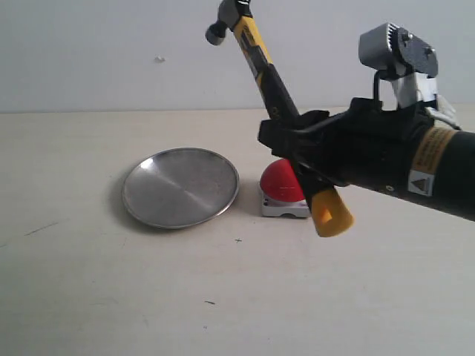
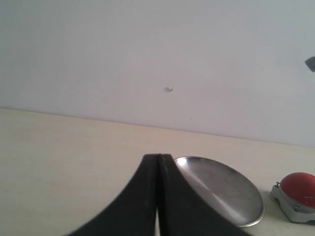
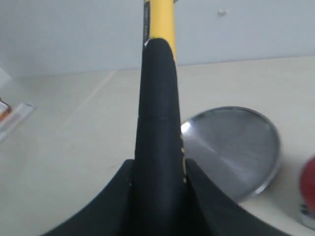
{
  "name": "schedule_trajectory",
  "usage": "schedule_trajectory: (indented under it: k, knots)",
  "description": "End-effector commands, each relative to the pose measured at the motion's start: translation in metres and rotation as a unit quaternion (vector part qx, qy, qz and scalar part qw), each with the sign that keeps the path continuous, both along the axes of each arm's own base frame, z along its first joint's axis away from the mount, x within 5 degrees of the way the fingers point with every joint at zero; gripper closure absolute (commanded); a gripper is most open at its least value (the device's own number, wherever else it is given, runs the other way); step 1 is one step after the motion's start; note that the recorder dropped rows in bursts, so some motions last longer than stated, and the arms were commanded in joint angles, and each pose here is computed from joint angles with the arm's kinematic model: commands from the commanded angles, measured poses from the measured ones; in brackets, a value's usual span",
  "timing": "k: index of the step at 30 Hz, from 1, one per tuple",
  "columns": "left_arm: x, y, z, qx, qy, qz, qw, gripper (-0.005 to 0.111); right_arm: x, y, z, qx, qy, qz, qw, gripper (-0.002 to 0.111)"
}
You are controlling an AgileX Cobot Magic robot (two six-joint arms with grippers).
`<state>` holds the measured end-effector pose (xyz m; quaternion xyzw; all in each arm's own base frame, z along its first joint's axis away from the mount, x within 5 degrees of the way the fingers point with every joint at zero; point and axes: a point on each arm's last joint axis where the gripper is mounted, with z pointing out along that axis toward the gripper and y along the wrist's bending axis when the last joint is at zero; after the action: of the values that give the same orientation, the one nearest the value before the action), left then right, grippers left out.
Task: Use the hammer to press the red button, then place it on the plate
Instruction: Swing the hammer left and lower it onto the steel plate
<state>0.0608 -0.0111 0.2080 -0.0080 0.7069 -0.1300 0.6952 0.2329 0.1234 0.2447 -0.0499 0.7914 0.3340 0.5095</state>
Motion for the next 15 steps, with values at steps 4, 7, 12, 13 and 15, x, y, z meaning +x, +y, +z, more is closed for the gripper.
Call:
schedule_trajectory:
  k: [4,7,12,13,15]
  knots:
    - [0.000,0.000,-0.001,0.000,-0.001,0.001,1.000,0.107,0.068,0.033,-0.015,0.091,0.005,0.004,0.996,0.108]
    - [0.000,0.000,-0.001,0.000,-0.001,0.001,1.000,0.107,0.094,0.050,-0.028,0.096,0.028,0.020,0.995,0.108]
    - [0.000,0.000,-0.001,0.000,-0.001,0.001,1.000,0.107,0.123,0.085,-0.060,0.039,0.084,0.015,0.996,0.108]
    - [0.000,0.000,-0.001,0.000,-0.001,0.001,1.000,0.107,0.126,0.091,-0.063,0.032,0.087,0.016,0.996,0.108]
    - [0.000,0.000,-0.001,0.000,-0.001,0.001,1.000,0.107,0.136,0.101,-0.070,0.033,0.092,0.015,0.995,0.108]
